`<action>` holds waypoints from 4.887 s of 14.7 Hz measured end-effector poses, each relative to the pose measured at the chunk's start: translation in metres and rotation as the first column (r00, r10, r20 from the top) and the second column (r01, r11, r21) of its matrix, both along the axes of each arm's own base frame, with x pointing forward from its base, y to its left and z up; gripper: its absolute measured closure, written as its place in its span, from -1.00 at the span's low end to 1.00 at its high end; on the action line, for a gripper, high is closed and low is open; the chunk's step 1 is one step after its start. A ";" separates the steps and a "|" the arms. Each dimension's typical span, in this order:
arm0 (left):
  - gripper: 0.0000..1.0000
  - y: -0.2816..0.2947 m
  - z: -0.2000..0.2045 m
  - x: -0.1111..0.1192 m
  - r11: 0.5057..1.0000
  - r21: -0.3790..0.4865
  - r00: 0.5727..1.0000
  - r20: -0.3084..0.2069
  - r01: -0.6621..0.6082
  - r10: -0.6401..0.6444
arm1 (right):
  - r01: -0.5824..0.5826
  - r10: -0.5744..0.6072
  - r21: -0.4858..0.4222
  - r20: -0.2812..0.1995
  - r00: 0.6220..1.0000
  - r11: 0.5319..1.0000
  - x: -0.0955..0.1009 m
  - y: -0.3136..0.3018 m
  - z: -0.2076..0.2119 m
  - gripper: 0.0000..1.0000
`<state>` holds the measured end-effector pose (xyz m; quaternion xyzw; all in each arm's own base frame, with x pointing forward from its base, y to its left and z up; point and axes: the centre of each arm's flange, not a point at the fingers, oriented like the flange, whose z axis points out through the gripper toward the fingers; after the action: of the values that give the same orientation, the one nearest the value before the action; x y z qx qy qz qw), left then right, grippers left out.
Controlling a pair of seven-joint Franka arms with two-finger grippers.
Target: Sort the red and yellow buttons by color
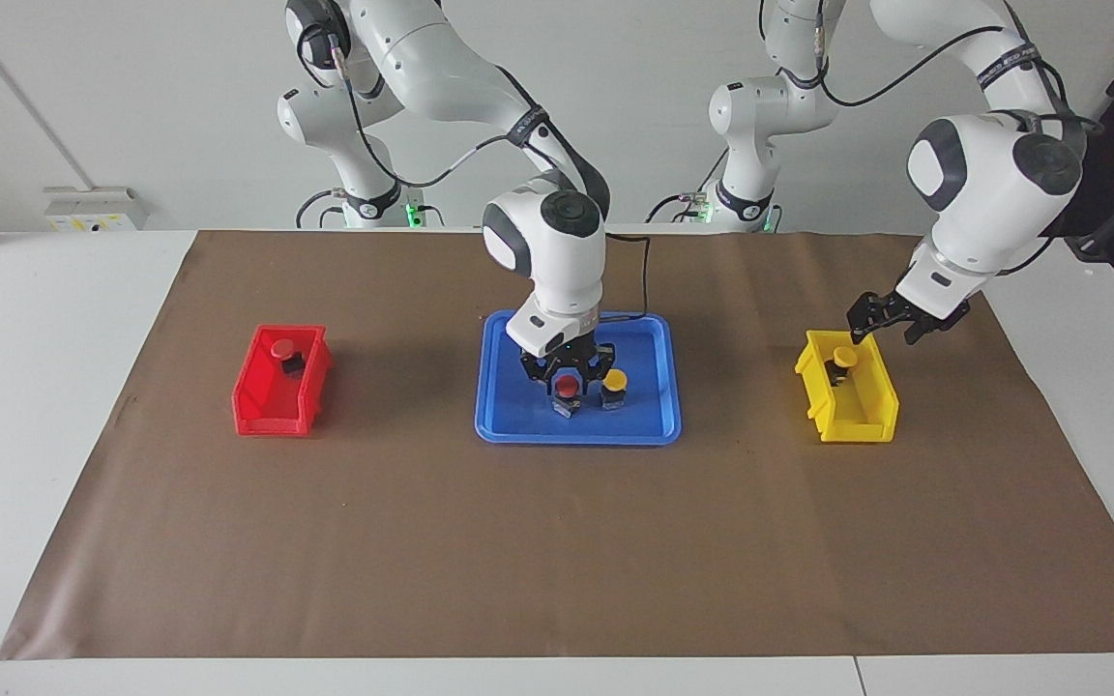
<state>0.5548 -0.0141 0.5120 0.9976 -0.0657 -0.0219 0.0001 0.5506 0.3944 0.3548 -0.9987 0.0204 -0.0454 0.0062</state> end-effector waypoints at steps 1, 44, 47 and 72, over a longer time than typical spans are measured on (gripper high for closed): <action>-1.00 -0.002 0.028 0.000 1.000 0.000 1.000 0.003 0.015 -0.015 | 0.000 0.000 0.000 0.000 1.000 1.000 0.000 -0.001 -0.002 -0.10; 0.17 -0.324 -0.068 -0.012 0.972 0.006 0.972 -0.021 -0.235 0.235 | -0.177 0.175 -0.037 -0.045 0.983 0.984 -0.022 -0.456 0.042 -0.81; 0.17 -0.214 -0.035 0.028 0.985 0.013 0.984 -0.051 -0.173 0.173 | -0.137 0.134 -0.025 -0.089 0.987 0.990 -0.009 -0.452 0.122 -1.00; 0.17 0.006 -0.145 0.015 0.997 -0.027 0.997 0.020 -0.068 0.068 | -0.019 0.017 -0.011 -0.161 0.987 1.000 -0.038 -0.482 0.280 -1.00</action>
<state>0.5696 -0.0082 0.3665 0.9993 -0.0321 -0.0108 0.0131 0.5130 -0.0874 0.6346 -0.9993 0.0116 0.0351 -0.0010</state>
